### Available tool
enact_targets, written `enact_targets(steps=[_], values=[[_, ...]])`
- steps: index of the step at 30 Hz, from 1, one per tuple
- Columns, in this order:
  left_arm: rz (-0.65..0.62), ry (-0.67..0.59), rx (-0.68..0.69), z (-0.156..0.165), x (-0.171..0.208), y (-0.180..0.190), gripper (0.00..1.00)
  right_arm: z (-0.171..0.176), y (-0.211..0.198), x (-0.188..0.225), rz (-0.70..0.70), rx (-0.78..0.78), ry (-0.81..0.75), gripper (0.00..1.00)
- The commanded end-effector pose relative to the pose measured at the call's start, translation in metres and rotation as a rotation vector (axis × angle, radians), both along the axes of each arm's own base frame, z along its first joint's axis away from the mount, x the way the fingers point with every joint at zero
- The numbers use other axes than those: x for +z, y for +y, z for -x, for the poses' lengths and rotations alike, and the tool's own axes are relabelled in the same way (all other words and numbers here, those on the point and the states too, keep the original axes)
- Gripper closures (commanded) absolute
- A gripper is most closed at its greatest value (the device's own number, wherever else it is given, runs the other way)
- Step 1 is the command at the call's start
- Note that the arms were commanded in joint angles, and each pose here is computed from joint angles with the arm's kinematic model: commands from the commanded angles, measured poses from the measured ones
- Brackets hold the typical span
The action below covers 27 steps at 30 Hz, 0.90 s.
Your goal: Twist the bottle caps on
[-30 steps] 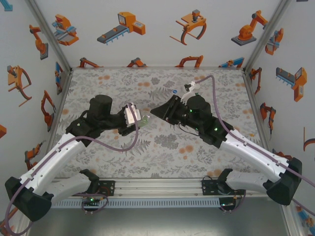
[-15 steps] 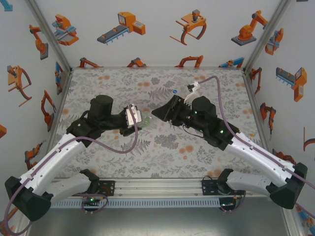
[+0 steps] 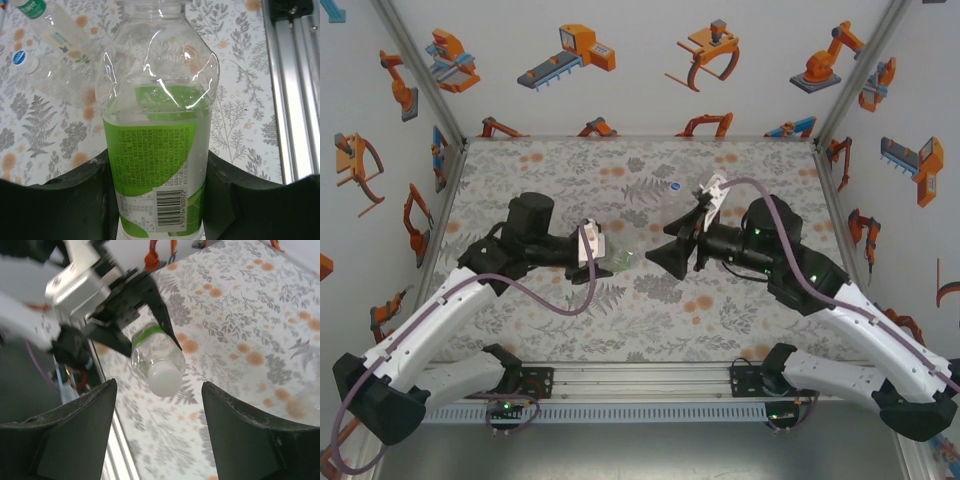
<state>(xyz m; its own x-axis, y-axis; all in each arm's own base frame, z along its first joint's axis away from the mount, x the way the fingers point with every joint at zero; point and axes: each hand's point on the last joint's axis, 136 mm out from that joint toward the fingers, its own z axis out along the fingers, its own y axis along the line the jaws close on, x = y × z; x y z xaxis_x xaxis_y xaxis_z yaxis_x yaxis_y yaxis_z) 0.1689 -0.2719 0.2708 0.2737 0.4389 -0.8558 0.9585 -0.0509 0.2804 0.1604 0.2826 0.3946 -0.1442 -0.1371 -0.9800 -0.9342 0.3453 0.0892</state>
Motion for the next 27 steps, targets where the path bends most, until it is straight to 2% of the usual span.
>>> enact_targets(steps=[1,3,11,20,27], values=[[0.034,-0.005,-0.097,0.017,0.014,-0.004,1.0,0.037,0.001,-0.005,0.147,0.267,-0.297,0.4],[0.031,0.001,-0.107,0.019,0.013,-0.004,1.0,0.048,0.002,-0.014,0.193,0.368,-0.388,0.42],[0.034,0.021,-0.133,0.023,0.013,-0.005,1.0,0.049,0.017,-0.012,0.15,0.451,-0.53,0.46],[0.044,0.023,-0.15,0.027,0.016,-0.005,1.0,0.049,0.027,-0.022,0.166,0.511,-0.495,0.49],[0.047,0.024,-0.156,0.029,0.016,-0.005,1.0,0.043,0.029,-0.028,0.19,0.491,-0.485,0.52]])
